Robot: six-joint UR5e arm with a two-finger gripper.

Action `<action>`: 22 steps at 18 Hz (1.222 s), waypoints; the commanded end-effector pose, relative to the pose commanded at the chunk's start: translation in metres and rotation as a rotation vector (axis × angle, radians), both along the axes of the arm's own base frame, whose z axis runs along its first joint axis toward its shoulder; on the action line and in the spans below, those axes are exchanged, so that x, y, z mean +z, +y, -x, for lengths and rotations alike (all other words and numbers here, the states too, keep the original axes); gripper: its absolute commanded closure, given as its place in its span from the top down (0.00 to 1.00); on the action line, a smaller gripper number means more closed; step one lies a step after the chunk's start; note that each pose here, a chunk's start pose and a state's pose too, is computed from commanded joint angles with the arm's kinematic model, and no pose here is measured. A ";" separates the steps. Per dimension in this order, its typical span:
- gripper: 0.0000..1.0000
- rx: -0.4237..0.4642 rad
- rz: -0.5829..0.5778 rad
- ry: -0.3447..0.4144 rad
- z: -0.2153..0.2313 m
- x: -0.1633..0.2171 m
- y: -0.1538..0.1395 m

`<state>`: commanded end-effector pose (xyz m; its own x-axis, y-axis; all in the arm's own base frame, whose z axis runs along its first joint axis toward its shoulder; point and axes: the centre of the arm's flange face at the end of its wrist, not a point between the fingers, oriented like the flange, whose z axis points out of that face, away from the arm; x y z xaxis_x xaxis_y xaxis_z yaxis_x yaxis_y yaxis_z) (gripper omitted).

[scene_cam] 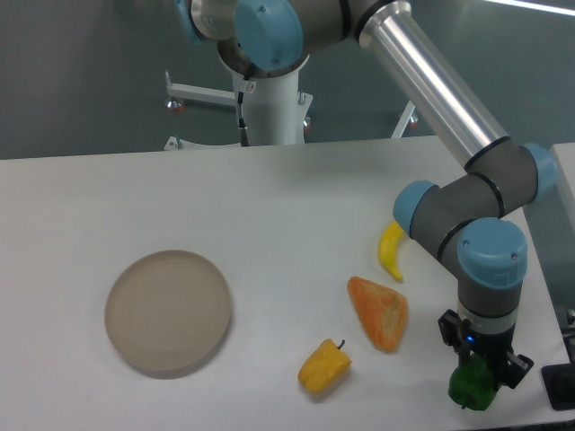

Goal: Place the green pepper on the table
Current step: 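Lift the held green pepper up from beside the banana with the gripper, then carry the green pepper over the table toward the plate area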

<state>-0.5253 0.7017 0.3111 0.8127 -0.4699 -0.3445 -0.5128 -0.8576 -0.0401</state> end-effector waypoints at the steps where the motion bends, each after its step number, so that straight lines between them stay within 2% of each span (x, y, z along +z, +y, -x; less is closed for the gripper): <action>1: 0.37 0.001 0.001 -0.001 -0.001 0.000 -0.001; 5: 0.37 -0.003 0.003 -0.008 -0.006 0.007 -0.002; 7: 0.37 -0.023 0.018 -0.019 -0.028 0.011 0.001; 13: 0.37 -0.029 0.066 -0.066 -0.061 0.054 -0.026; 17: 0.37 -0.052 0.112 -0.105 -0.108 0.084 -0.050; 22: 0.37 -0.086 0.171 -0.159 -0.183 0.084 -0.080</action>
<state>-0.3422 0.6212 0.3947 0.8052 -0.5798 -0.1247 -0.5827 -0.8126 0.0158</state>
